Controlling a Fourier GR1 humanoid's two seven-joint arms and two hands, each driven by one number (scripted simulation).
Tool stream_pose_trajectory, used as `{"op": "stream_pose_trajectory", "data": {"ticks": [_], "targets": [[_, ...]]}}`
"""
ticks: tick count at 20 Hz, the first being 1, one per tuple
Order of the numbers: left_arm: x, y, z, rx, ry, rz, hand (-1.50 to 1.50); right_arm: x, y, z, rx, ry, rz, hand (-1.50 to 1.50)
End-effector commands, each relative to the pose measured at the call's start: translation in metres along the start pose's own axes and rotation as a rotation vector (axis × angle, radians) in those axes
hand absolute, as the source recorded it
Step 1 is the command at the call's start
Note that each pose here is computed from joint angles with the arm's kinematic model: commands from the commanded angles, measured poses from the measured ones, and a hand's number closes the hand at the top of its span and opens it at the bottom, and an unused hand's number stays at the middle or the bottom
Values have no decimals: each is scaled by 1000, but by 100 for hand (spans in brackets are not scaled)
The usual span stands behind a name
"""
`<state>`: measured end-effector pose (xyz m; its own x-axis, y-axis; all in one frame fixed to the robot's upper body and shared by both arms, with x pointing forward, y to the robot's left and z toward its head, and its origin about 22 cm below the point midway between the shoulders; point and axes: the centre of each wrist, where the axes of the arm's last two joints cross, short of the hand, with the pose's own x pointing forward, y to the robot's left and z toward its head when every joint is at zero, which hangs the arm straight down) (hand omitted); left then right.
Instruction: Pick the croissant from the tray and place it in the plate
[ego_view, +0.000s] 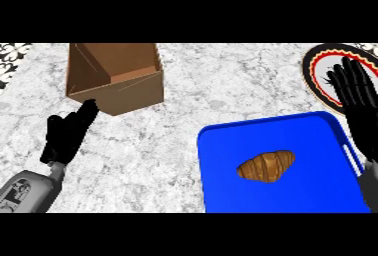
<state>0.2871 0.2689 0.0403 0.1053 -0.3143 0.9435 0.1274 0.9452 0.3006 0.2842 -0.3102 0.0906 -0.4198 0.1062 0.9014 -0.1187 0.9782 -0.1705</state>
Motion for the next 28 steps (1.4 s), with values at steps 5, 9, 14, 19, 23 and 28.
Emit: {"op": "stream_pose_trajectory", "data": {"ticks": [5,9,14,19,23,28], "targets": [[11,-10,-8,-19,-41,23,0,52,91,-28,1074,-155,129,150],[5,-21,-9,-31,-6,91,0,122,129,-45,1384,-600,215,-150],[14,-31,-19,-12,-27,127,0,113,150,-47,1808,-501,200,-150],[6,-24,-17,20,-16,131,0,140,172,-37,1971,-672,397,-150],[9,-22,-21,28,-12,143,0,138,178,-36,2034,-736,548,-150],[5,-10,-20,72,3,144,0,124,169,-37,2087,-863,617,-150]]}}
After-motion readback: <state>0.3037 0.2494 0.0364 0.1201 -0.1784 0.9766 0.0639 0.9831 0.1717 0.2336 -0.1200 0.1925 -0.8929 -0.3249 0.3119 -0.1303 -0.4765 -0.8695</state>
